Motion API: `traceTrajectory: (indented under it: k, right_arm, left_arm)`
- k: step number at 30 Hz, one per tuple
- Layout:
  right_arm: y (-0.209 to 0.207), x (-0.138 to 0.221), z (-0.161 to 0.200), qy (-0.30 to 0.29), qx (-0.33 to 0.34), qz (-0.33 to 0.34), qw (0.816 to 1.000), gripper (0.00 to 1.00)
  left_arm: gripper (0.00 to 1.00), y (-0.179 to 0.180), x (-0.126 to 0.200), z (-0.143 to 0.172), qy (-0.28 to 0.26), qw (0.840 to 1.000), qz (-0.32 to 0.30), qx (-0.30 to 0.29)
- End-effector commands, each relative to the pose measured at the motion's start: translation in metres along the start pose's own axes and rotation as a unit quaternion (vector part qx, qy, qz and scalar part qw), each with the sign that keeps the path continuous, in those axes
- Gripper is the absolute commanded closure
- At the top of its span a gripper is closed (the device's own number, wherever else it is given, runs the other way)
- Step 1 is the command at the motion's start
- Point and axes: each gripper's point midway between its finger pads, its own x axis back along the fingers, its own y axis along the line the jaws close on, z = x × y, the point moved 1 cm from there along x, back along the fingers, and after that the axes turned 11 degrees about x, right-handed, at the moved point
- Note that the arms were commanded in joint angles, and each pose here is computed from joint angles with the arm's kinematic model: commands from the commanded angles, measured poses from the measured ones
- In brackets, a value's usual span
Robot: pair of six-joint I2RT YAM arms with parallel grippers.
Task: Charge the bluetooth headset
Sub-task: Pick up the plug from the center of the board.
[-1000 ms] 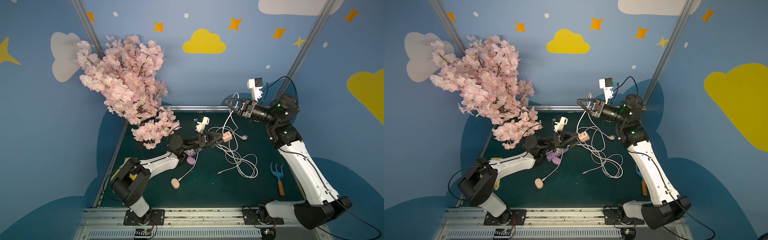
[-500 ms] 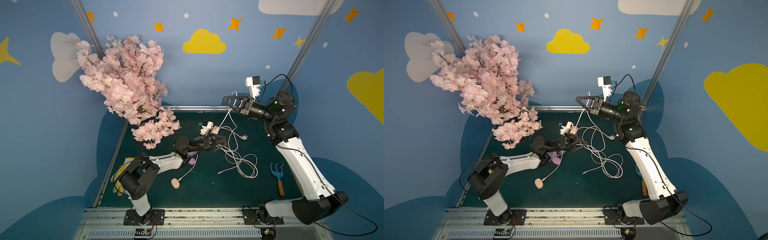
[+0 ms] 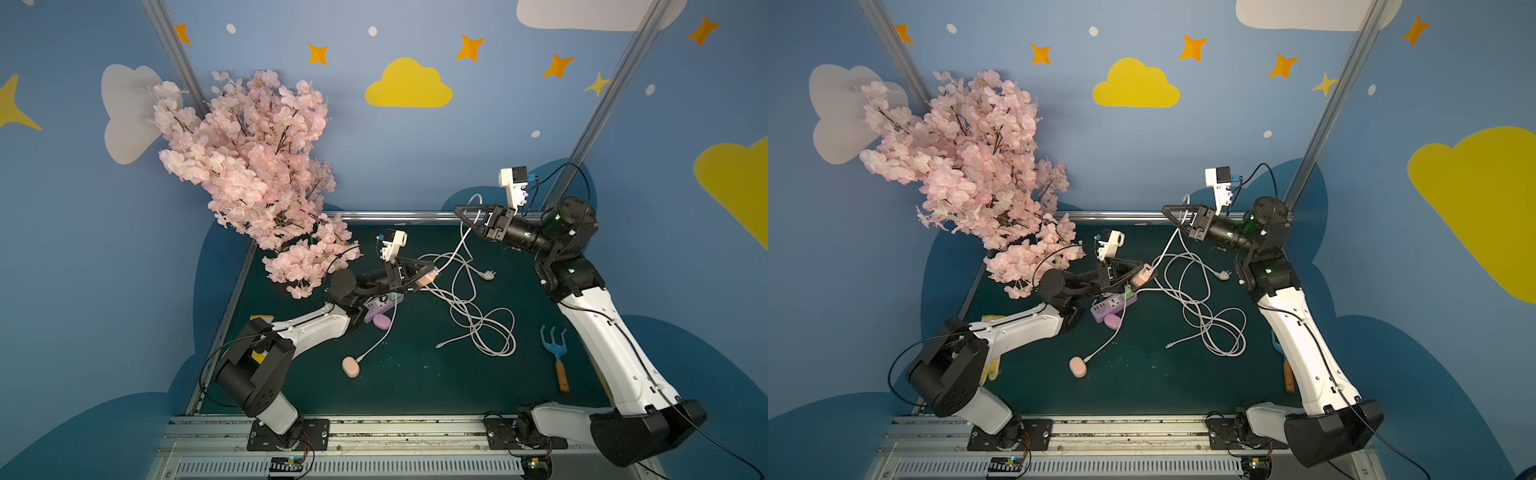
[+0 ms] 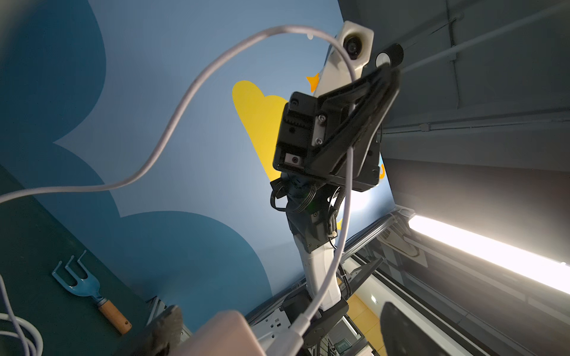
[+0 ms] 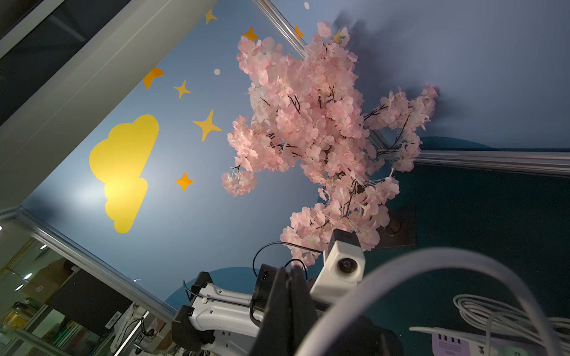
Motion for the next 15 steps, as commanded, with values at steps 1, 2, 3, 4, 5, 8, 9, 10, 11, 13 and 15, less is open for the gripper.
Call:
traceTrajectory:
  k: [1,2,3,4,5,8,9,10,11,13,15]
  right_arm:
    - [0.013,0.006,-0.008,-0.013,0.021,-0.010,1.000,1.00]
    - [0.014,0.006,-0.008,-0.013,0.022,-0.009,1.000,1.00]
    - [0.012,0.007,-0.009,-0.013,0.023,-0.004,1.000,1.00]
    - [0.010,0.009,-0.010,-0.014,0.026,0.000,1.000,1.00]
    - [0.008,0.009,-0.010,-0.014,0.025,0.004,1.000,1.00]
    - [0.000,0.013,-0.012,-0.017,0.022,0.013,1.000,1.00]
    - [-0.002,0.013,-0.012,-0.018,0.021,0.015,1.000,1.00]
    - [-0.004,0.014,-0.012,-0.019,0.020,0.016,0.999,1.00]
    - [-0.005,0.015,-0.012,-0.020,0.019,0.018,0.999,1.00]
    - [-0.010,0.018,-0.013,-0.023,0.016,0.023,0.999,1.00]
    - [-0.012,0.021,-0.013,-0.026,0.016,0.025,0.999,1.00]
  left_arm:
    - [0.02,-0.010,-0.001,0.003,0.007,1.000,0.014,-0.011]
    - [0.03,-0.010,-0.001,0.003,0.007,1.000,0.014,-0.010]
    - [0.04,-0.010,0.000,0.004,0.007,1.000,0.014,-0.010]
    - [0.05,-0.010,0.000,0.004,0.007,1.000,0.014,-0.010]
    - [0.07,-0.011,0.000,0.004,0.006,1.000,0.014,-0.011]
    - [0.12,-0.013,0.001,0.006,0.006,1.000,0.015,-0.015]
    - [0.14,-0.013,0.001,0.005,0.006,1.000,0.015,-0.015]
    - [0.15,-0.012,0.001,0.005,0.005,1.000,0.015,-0.014]
    - [0.15,-0.011,0.001,0.005,0.006,1.000,0.014,-0.013]
    - [0.15,-0.009,0.002,0.005,0.004,1.000,0.012,-0.009]
    - [0.13,-0.008,0.002,0.004,0.003,1.000,0.012,-0.007]
